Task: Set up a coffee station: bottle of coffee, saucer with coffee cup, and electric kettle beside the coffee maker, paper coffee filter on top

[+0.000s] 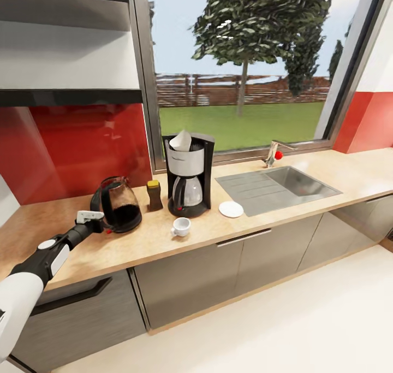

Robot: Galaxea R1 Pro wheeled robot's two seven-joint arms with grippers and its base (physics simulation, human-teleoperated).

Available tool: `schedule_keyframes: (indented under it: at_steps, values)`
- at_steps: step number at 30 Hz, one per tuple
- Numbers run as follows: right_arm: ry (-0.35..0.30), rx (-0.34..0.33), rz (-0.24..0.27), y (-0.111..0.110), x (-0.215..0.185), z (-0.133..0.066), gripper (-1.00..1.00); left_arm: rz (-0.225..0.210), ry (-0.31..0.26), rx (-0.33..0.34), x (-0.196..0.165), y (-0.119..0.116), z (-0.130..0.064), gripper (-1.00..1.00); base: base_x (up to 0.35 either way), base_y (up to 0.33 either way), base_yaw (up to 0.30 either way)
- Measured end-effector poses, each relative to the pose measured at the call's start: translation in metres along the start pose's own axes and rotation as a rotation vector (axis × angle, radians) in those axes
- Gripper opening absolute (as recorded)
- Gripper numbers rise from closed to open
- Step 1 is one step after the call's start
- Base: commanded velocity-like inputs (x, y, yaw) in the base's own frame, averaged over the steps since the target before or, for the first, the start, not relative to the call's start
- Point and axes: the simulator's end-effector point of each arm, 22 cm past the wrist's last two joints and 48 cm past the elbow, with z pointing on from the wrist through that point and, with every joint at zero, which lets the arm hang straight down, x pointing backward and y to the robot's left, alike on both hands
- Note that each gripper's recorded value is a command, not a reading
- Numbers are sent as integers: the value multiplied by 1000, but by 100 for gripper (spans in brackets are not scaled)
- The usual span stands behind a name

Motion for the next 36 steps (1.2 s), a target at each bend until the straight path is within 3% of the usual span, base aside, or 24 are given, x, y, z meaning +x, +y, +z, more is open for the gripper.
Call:
schedule_keyframes:
  at_steps: [19,27,36]
  values:
    - [0,0,1,0,0,0,100,-22,11,16,-32,-4,5,-100,-50,0,0]
    - [0,0,1,0,0,0,100,-15,18,17,-30,-5,5,-100,-13,0,-2]
    - [0,0,2,0,0,0,100,-15,18,18,-30,-5,6,-100,0,0,-182]
